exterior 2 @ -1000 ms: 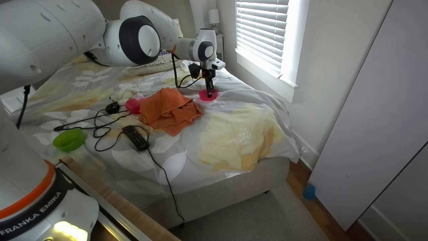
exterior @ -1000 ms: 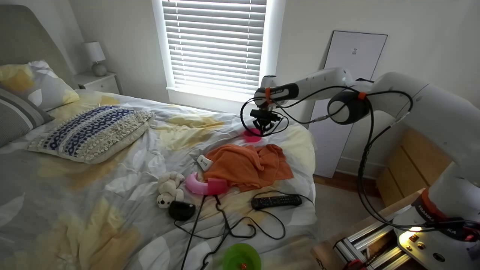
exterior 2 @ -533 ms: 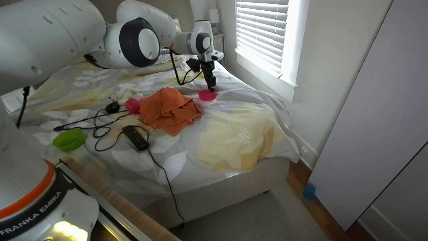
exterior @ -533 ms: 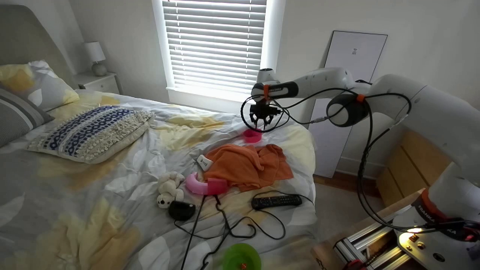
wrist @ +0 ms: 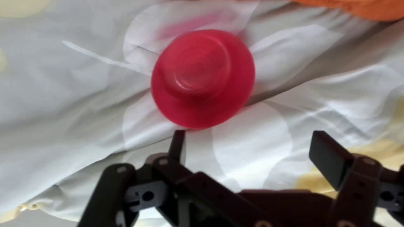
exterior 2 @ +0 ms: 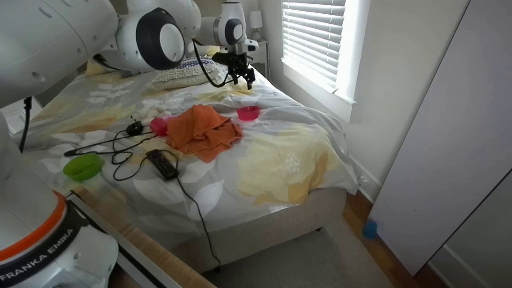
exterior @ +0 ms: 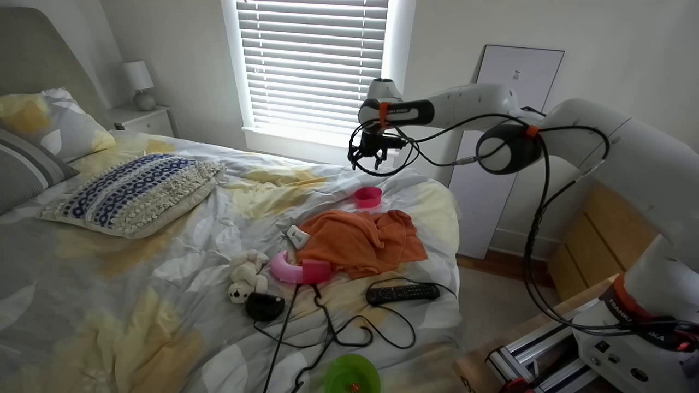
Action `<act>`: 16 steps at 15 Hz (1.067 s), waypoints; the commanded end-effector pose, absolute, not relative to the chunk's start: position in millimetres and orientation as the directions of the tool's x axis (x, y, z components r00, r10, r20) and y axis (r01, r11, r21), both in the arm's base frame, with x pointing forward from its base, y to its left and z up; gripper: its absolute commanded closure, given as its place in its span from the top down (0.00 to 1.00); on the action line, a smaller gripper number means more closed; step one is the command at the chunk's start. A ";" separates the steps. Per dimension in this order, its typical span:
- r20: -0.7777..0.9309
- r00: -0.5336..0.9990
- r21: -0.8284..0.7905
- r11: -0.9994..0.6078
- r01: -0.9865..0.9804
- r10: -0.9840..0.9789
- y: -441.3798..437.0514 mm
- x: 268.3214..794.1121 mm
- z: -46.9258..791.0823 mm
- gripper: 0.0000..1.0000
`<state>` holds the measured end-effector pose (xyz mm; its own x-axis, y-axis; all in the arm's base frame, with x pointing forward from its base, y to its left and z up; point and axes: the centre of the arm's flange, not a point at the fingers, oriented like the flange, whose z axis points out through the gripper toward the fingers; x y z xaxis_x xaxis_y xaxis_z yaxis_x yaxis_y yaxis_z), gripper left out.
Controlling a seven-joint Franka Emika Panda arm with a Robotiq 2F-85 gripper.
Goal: Take the bowl off of the towel
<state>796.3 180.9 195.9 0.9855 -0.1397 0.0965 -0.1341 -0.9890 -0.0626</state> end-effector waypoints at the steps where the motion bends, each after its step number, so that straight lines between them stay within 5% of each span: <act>1: 0.050 0.997 -0.092 -0.994 0.057 0.053 214.4 743.1 191.0 1.00; 16: -0.185 0.704 -0.071 -0.723 0.687 0.686 215.6 656.1 225.0 1.00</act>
